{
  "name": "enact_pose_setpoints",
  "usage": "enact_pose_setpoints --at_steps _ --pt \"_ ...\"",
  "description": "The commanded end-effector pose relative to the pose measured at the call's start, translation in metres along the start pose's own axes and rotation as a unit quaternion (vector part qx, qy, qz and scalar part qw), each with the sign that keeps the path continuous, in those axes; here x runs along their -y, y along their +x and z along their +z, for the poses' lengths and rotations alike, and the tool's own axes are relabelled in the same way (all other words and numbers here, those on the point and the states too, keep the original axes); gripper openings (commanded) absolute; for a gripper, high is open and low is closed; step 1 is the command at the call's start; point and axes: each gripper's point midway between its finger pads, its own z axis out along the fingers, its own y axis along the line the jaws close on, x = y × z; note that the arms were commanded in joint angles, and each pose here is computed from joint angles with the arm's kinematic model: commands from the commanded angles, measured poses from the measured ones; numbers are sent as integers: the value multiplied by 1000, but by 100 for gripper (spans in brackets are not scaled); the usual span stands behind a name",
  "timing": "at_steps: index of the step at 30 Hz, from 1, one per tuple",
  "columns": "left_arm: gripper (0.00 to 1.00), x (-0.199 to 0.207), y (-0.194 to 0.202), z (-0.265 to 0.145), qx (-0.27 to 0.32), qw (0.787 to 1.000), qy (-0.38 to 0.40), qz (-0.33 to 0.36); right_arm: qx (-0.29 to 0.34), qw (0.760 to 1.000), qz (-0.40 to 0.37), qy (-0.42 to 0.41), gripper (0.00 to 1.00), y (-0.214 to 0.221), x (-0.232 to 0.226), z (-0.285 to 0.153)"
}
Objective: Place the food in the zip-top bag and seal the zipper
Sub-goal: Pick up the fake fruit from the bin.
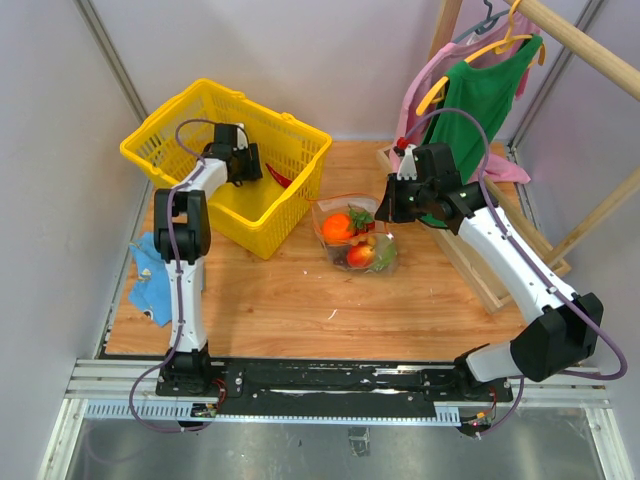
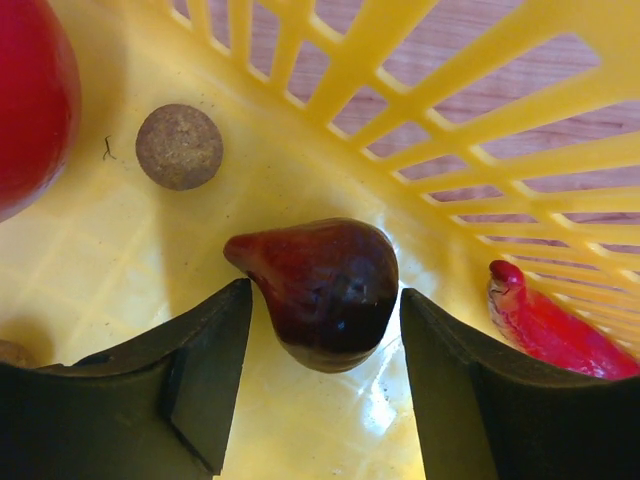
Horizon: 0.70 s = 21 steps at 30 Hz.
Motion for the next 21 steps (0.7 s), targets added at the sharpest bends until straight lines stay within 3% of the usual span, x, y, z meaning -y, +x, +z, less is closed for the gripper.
enact_pose_setpoints --at_steps 1,6,14,21 --pt "62 4 -14 6 20 1000 16 1 11 1000 1 6 3 -9 3 -6" --pt "48 12 -20 -8 23 999 30 5 11 1000 3 6 3 -8 3 -7" --pt "39 18 -37 -53 50 998 33 18 12 1000 3 2 3 -9 1 -8" --pt "35 20 -29 -85 53 998 36 22 12 1000 8 -8 3 -9 -3 -7"
